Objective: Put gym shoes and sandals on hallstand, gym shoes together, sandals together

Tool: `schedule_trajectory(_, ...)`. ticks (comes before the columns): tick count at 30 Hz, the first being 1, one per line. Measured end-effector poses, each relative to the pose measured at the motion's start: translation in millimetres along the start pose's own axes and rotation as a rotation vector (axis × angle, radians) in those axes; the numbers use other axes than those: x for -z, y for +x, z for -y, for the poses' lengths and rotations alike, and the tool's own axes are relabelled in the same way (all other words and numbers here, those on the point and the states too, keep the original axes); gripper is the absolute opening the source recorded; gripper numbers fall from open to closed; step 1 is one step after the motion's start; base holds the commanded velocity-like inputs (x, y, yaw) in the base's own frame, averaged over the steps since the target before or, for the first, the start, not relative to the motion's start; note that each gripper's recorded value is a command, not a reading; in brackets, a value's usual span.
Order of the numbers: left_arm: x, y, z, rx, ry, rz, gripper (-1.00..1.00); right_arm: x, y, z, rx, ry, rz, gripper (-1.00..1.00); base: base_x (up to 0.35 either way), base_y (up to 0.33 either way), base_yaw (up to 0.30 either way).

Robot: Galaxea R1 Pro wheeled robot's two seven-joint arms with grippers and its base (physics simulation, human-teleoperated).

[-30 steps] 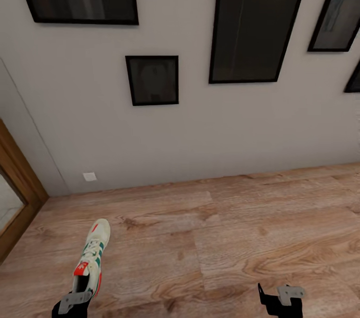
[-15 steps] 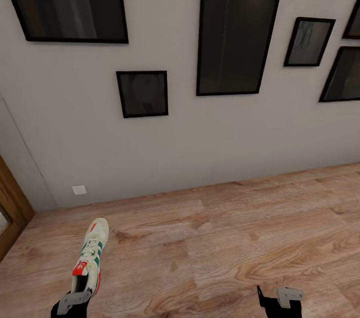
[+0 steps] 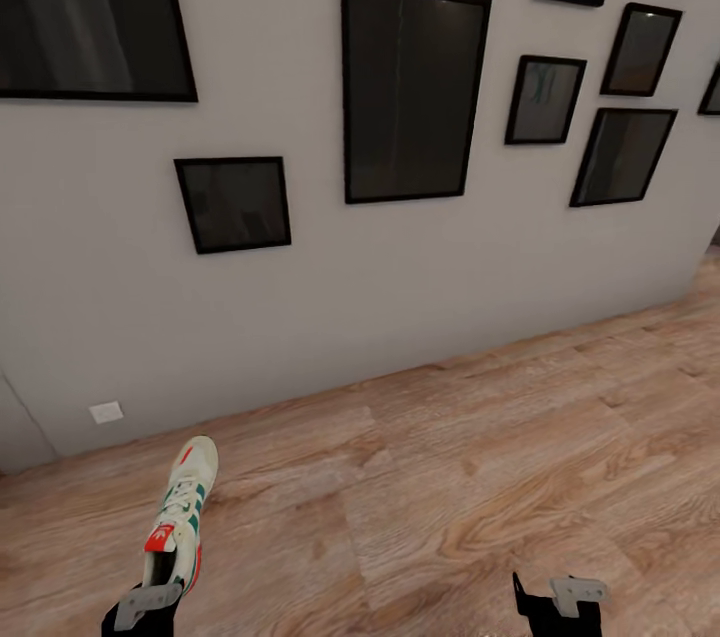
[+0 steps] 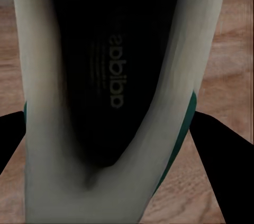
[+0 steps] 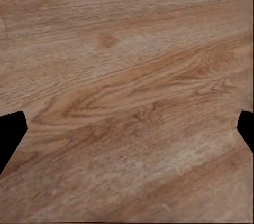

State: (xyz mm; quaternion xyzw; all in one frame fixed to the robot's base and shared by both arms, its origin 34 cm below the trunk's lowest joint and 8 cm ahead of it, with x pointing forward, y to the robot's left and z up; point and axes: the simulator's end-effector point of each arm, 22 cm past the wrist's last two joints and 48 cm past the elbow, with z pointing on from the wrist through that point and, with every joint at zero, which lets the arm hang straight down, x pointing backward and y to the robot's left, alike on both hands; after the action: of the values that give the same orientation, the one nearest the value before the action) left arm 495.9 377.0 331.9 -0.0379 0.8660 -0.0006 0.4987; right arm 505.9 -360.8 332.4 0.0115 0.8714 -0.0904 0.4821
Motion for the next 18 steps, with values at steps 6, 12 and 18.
schedule_trajectory(6, 3.9, -12.7, 1.0, 0.000, 0.001, -0.001, -1.00, 4.9, -11.7, -7.8, -0.012, -0.008, -0.003, 1.00, 0.000, 0.000, -0.300)
schedule_trajectory(12, 4.6, -13.7, 1.4, -0.001, 0.002, -0.004, -1.00, 5.7, -12.8, -8.9, -0.013, -0.009, -0.006, 1.00, 0.000, 0.000, -0.300)
schedule_trajectory(18, 4.7, -12.6, 1.3, -0.001, 0.002, -0.006, -1.00, 5.8, -11.7, -9.4, -0.014, -0.010, -0.008, 1.00, 0.000, 0.000, -0.300)
